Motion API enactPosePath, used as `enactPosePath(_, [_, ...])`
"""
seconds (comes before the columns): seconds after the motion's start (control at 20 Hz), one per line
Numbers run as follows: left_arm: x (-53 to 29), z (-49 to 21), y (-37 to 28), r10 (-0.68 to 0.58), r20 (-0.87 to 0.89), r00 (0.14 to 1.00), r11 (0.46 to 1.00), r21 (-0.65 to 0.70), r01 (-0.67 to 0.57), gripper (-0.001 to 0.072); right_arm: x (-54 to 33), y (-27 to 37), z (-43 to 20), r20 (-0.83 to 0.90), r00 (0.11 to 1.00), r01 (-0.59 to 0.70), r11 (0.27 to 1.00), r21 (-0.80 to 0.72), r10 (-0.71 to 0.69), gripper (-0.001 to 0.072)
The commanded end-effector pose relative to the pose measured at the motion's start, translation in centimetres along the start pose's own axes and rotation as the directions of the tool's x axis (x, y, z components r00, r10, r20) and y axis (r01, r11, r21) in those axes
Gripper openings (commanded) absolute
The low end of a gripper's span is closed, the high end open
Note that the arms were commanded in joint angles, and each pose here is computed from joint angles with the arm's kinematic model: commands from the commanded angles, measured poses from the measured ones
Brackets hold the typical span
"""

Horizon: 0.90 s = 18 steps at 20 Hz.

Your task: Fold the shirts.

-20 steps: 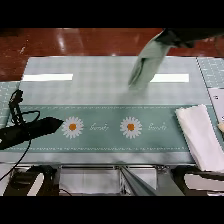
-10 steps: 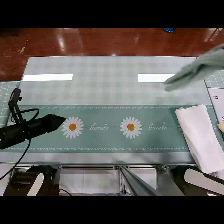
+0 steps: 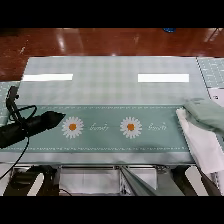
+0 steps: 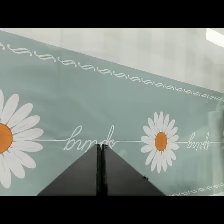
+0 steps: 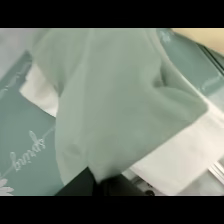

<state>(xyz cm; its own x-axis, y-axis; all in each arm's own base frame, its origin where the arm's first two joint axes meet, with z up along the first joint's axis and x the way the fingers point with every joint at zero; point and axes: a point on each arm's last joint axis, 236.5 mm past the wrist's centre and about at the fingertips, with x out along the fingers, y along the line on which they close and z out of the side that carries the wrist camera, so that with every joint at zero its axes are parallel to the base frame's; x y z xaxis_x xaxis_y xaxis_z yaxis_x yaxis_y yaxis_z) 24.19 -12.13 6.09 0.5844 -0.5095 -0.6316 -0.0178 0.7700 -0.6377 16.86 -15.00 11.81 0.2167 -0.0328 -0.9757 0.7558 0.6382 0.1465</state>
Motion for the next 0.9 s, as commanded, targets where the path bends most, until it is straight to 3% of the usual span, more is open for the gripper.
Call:
enactPosePath(0.0, [0.0,0.2,0.0,-0.002,0.007,1.000,1.000,0.004,0.002,0.0016,2.4,-6.6,-8.7,-0.227,0.952,0.237,0.964,0.116,-0.207,0.0019])
enactPosePath(0.05, [0.0,0.2,0.0,-0.001,0.007,1.000,1.000,0.005,0.001,0.0017,2.3,-8.1,-9.5,-0.236,0.933,0.309,0.940,0.143,-0.271,0.0023])
enactPosePath(0.1, [0.0,0.2,0.0,-0.002,0.006,1.000,1.000,0.023,0.001,0.0017,2.1,-9.6,-10.1,-0.245,0.911,0.377,0.911,0.167,-0.332,0.0145])
enactPosePath(0.15, [0.0,0.2,0.0,-0.002,0.007,1.000,0.999,0.038,0.002,0.0017,2.1,-10.0,-10.3,-0.254,0.902,0.397,0.902,0.173,-0.348,0.0350])
enactPosePath(0.2, [0.0,0.2,0.0,-0.002,0.007,1.000,0.999,0.050,0.001,0.0017,2.2,-9.8,-10.3,-0.256,0.905,0.387,0.907,0.166,-0.339,0.0413])
enactPosePath(0.25, [0.0,0.2,-0.1,-0.004,0.010,1.000,0.999,0.050,0.003,0.0017,2.3,-9.7,-10.2,-0.258,0.906,0.384,0.909,0.165,-0.336,0.0413])
enactPosePath(0.35, [-0.1,0.1,-0.5,-0.018,0.003,1.000,0.999,0.043,0.018,0.0017,3.2,-8.6,-8.9,-0.224,0.931,0.327,0.930,0.168,-0.287,0.0404])
enactPosePath(0.4, [-0.1,0.5,-0.5,-0.020,0.019,1.000,0.999,0.044,0.019,0.0016,4.0,-6.6,-7.5,-0.179,0.963,0.230,0.959,0.167,-0.200,0.0394])
enactPosePath(0.45, [-0.2,1.8,-0.7,-0.024,0.071,0.997,0.999,0.046,0.021,0.0017,4.7,-3.5,-5.7,-0.122,0.990,0.086,0.982,0.165,-0.067,0.0251])
enactPosePath(0.5, [-0.6,3.6,-1.3,-0.037,0.133,0.990,0.998,0.057,0.030,0.0017,4.8,0.6,-3.8,-0.067,0.992,-0.098,0.985,0.145,0.109,0.0035])
enactPosePath(0.6, [-1.7,7.2,-4.4,-0.102,0.198,0.975,0.988,0.138,0.075,0.0016,2.2,11.0,0.1,0.016,0.858,-0.514,0.856,0.052,0.514,0.0019])
enactPosePath(0.65, [-2.1,9.0,-6.2,-0.134,0.205,0.970,0.978,0.185,0.096,0.0016,0.1,16.0,0.9,-0.004,0.764,-0.644,0.763,-0.060,0.645,0.0019])
enactPosePath(0.75, [-2.1,12.9,-9.5,-0.166,0.167,0.972,0.956,0.269,0.117,0.0016,-1.8,24.0,0.4,-0.085,0.713,-0.680,0.657,-0.324,0.696,0.0019])
enactPosePath(0.85, [-0.3,14.8,-11.9,-0.156,0.034,0.987,0.930,0.343,0.135,0.0015,-1.3,30.7,-1.2,-0.103,0.756,-0.583,0.592,-0.556,0.647,0.0019])
